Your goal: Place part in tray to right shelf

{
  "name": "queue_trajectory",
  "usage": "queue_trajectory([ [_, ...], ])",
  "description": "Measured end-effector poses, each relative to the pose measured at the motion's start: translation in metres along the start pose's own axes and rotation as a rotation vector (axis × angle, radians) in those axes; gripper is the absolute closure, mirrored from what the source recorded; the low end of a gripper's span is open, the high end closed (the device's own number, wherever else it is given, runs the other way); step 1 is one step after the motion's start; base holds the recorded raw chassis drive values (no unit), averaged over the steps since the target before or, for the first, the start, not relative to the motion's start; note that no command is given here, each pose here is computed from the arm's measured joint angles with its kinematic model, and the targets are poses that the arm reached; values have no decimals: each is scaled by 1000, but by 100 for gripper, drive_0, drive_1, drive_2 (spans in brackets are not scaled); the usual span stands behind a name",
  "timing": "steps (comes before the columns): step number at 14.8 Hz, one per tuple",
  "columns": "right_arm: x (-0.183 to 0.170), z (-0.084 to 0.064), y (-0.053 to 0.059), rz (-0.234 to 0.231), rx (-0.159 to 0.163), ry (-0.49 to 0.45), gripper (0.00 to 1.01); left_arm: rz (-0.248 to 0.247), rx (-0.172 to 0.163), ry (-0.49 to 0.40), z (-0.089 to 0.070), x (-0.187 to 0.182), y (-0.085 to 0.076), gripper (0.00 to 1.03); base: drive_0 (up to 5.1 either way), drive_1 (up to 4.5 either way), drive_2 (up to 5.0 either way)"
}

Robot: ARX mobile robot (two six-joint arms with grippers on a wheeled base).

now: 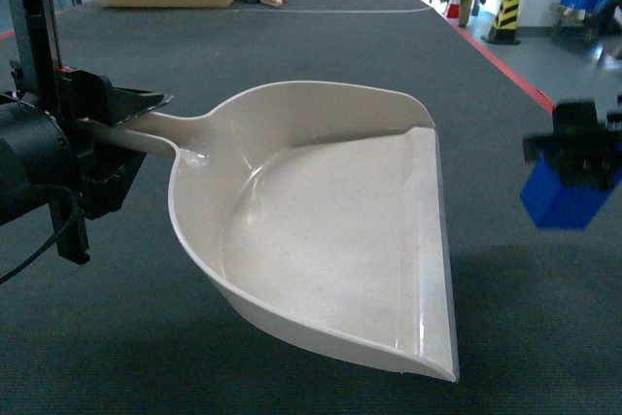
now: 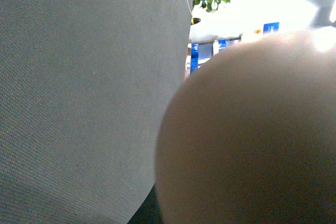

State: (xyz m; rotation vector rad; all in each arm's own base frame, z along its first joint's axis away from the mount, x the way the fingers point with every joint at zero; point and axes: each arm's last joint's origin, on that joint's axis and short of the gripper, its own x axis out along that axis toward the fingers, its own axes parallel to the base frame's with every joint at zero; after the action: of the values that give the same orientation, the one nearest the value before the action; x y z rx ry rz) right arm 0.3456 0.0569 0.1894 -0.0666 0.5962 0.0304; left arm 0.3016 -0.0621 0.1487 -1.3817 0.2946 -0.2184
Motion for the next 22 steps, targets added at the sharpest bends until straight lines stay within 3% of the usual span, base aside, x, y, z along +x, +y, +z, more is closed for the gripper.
queue_trajectory([
  [1,-20,17,11,43,-11,-71,55,0,0,0,0,0,0,85,0,0,0],
  [2,-51,46,38,154,-31,-184,55,0,0,0,0,0,0,85,0,0,0],
  [3,-64,60,63,234,-52,-232,55,0,0,0,0,0,0,85,0,0,0],
  [4,-66,60,98,308,-89,-228,55,0,0,0,0,0,0,85,0,0,0],
  [6,-54,42,134,368,-139,-137,55,0,0,-1,0,0,0,85,0,0,0],
  [7,-48,34,146,400,-141,-141,43,0,0,0,0,0,0,85,0,0,0],
  [8,-50,37,141,391,-106,-231,28,2,9,3,0,0,0,85,0,0,0],
  [9,-61,42,125,354,-70,-328,15,2,10,1,0,0,0,85,0,0,0],
  [10,-70,44,112,326,-56,-379,7,1,11,-1,0,0,0,85,0,0,0],
  [11,-84,44,90,269,-40,-451,2,2,11,-2,1,0,0,85,0,0,0],
  [12,-95,39,71,208,-34,-503,4,2,11,-1,0,0,0,85,0,0,0],
  [14,-113,13,31,83,-44,-547,3,2,11,-2,1,0,0,85,0,0,0],
  [15,-123,-12,0,-18,-48,-588,3,2,11,-2,1,0,0,85,0,0,0],
  [17,-136,-51,-45,-190,-39,-703,3,2,11,-2,1,0,0,85,0,0,0],
  [18,-134,-68,-54,-244,-42,-679,3,2,11,-2,1,0,0,85,0,0,0],
  [19,-132,-71,-51,-222,-66,-664,3,2,11,2,0,0,0,85,0,0,0],
  [22,-133,-70,-51,-223,-73,-671,3,5,11,-20,3,-1,1,85,0,0,0],
])
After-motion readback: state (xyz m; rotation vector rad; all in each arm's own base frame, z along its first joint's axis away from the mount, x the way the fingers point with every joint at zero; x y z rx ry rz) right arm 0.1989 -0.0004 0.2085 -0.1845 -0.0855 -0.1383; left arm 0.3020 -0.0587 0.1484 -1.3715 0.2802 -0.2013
